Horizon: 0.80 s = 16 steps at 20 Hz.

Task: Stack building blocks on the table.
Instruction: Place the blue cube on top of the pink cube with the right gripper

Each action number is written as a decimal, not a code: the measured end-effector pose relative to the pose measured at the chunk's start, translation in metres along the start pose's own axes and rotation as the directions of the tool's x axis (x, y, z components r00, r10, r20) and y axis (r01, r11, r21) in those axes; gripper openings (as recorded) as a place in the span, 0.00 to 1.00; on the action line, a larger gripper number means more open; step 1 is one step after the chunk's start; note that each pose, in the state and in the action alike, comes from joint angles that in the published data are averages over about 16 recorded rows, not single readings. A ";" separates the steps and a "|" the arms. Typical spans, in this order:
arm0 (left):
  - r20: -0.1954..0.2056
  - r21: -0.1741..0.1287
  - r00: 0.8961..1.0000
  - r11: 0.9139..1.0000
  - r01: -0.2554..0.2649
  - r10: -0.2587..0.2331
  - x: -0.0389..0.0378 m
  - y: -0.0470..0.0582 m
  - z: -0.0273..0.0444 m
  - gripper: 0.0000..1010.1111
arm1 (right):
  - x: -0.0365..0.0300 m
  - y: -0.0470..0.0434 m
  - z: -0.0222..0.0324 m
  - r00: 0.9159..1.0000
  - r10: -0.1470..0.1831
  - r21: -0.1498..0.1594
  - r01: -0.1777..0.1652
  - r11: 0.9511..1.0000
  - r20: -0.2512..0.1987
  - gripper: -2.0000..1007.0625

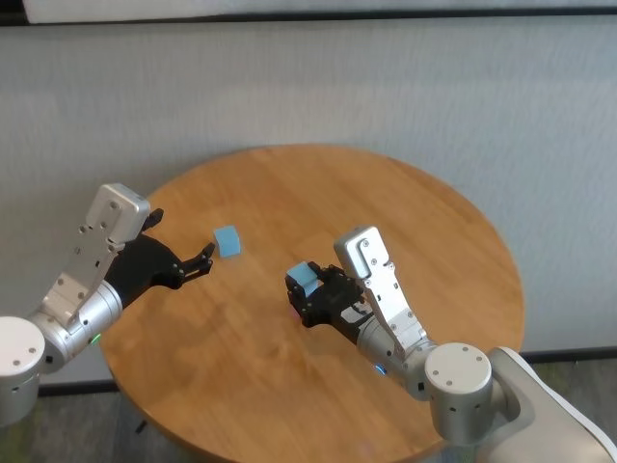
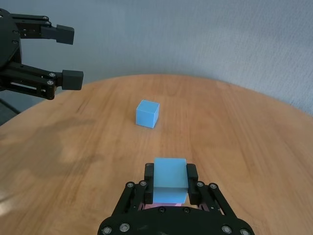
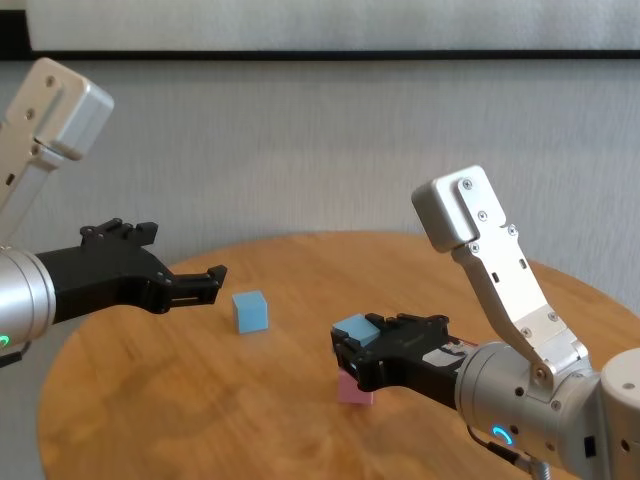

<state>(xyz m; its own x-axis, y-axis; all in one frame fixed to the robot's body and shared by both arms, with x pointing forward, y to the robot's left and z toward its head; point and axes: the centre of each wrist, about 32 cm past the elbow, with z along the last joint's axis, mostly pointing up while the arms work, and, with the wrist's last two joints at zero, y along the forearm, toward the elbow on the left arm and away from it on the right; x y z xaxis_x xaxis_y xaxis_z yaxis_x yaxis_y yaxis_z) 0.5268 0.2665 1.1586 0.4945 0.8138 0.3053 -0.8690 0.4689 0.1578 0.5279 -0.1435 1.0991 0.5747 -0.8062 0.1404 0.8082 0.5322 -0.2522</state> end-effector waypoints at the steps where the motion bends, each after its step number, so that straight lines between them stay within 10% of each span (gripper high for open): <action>1: 0.000 0.000 1.000 1.000 0.000 0.000 0.0000 0.000 0.0000 0.99 | -0.0001 0.0000 -0.0001 1.000 0.000 -0.001 0.000 1.000 0.001 0.36; 16: 0.000 0.000 1.000 1.000 0.000 0.000 0.0000 0.000 0.0000 0.99 | -0.0017 -0.0014 0.0001 1.000 -0.018 0.007 0.018 1.000 0.001 0.53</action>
<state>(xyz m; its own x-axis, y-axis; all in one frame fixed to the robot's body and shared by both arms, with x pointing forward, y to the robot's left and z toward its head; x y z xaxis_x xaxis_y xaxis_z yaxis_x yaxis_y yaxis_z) 0.5268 0.2665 1.1586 0.4945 0.8138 0.3053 -0.8691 0.4689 0.1578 0.5258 -0.1428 1.0993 0.5600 -0.8156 0.1455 0.8193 0.5192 -0.2431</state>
